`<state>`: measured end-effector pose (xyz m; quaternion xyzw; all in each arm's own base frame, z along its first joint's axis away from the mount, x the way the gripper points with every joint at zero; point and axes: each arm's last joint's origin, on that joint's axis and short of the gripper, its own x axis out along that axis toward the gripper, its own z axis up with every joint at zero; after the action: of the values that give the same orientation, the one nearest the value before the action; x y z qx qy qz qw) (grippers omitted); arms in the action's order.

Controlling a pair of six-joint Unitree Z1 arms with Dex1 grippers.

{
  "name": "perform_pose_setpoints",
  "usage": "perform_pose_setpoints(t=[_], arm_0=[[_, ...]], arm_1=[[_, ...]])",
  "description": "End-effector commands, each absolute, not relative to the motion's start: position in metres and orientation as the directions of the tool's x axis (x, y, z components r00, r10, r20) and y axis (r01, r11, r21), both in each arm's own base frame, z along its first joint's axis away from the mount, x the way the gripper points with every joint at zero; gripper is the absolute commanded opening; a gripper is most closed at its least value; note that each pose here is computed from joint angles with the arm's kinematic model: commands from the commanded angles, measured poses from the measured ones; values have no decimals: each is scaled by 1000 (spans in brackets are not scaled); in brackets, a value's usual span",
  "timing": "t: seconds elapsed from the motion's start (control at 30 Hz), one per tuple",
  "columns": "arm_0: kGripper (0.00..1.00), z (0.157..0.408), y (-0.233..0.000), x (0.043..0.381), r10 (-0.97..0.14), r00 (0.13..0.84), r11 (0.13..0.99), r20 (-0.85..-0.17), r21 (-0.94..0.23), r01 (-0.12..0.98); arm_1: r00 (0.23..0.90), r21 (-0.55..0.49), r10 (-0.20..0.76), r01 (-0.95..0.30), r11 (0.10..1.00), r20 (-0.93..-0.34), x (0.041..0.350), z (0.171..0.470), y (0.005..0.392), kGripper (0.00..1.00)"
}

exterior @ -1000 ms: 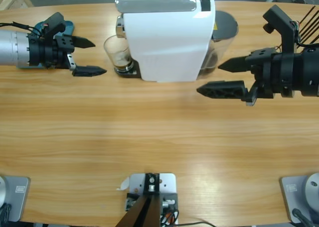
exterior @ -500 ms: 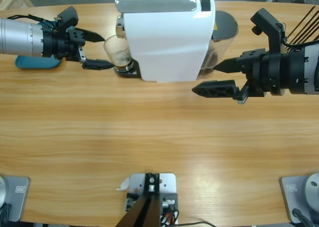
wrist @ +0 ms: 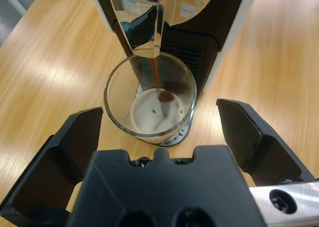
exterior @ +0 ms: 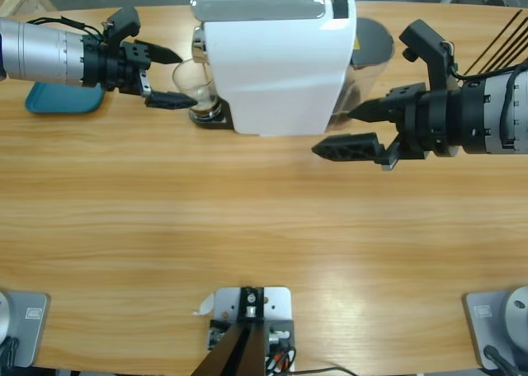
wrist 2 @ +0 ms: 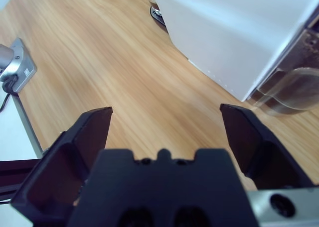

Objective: Pour coffee

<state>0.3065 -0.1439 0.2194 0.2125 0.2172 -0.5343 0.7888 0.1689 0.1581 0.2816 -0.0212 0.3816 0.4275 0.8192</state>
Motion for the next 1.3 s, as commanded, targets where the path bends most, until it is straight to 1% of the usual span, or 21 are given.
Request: perform_pose_setpoints(t=[0.03, 0.43, 0.77, 1.13, 1.3], arm_0=[[987, 198, -147, 320, -735, 320, 342, -598, 81, 936], [987, 198, -151, 327, -732, 328, 349, -597, 86, 933], [987, 192, -157, 327, -734, 308, 334, -605, 73, 940], [991, 192, -162, 336, -743, 310, 337, -594, 69, 939], [971, 192, -165, 336, -745, 305, 331, -593, 68, 941]], arm_1=[[305, 307, 688, -725, 616, -658, 173, 273, 167, 1000], [296, 315, 693, -728, 609, -658, 176, 270, 170, 1000], [295, 316, 695, -729, 608, -656, 178, 270, 171, 1000], [288, 321, 698, -730, 603, -656, 180, 268, 173, 1000], [287, 322, 698, -731, 602, -656, 180, 268, 173, 1000]])
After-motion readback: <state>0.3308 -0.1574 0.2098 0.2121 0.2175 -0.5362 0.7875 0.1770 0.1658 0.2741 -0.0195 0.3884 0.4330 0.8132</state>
